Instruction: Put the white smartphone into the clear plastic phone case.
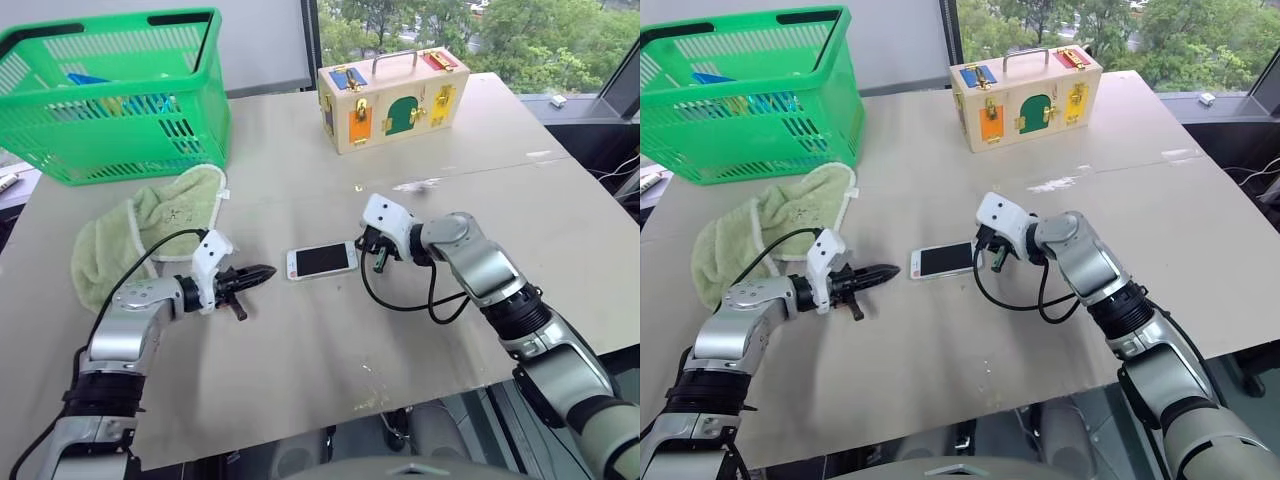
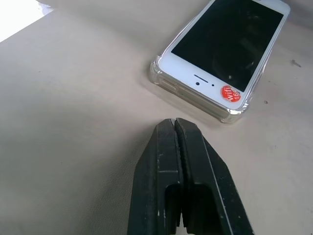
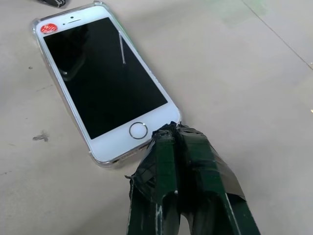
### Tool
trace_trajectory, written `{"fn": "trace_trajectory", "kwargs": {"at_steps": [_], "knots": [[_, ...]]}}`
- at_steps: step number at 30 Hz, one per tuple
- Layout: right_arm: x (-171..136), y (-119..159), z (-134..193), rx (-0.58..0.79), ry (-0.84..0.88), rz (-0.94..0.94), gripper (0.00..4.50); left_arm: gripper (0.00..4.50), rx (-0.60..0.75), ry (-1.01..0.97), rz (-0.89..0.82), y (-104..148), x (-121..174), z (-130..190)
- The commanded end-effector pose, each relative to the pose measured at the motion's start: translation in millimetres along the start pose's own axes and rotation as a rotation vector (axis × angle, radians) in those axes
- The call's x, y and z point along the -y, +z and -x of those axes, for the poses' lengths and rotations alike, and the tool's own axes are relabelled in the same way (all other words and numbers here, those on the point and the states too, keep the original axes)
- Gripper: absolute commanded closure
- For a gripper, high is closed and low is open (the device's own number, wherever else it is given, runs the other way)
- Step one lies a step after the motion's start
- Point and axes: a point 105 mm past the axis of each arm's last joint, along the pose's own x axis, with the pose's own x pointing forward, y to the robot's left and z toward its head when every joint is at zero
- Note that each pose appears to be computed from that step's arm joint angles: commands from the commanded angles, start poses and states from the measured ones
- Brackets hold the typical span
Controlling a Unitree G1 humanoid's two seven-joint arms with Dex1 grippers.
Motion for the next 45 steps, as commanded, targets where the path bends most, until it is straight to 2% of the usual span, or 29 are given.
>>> {"fn": "trace_trajectory", "kwargs": {"at_steps": [1,16,22,29,45], "knots": [[1,12,2,0.027,0.005,0.043,4.5,4.46,-0.025,-0.003,0.001,-5,5,-5],[2,12,5,0.012,-0.001,0.062,4.5,4.46,0.043,-0.063,0.005,14,16,-9],[4,11,8,0.0,-0.008,0.067,4.5,4.46,0.015,-0.098,-0.066,13,21,-13],[7,5,13,-0.031,-0.023,0.071,4.5,4.46,0.012,-0.103,-0.062,10,22,-13],[-22,21,-13,0.0,0.107,0.125,4.5,4.46,0.007,-0.104,-0.061,9,22,-15]]}}
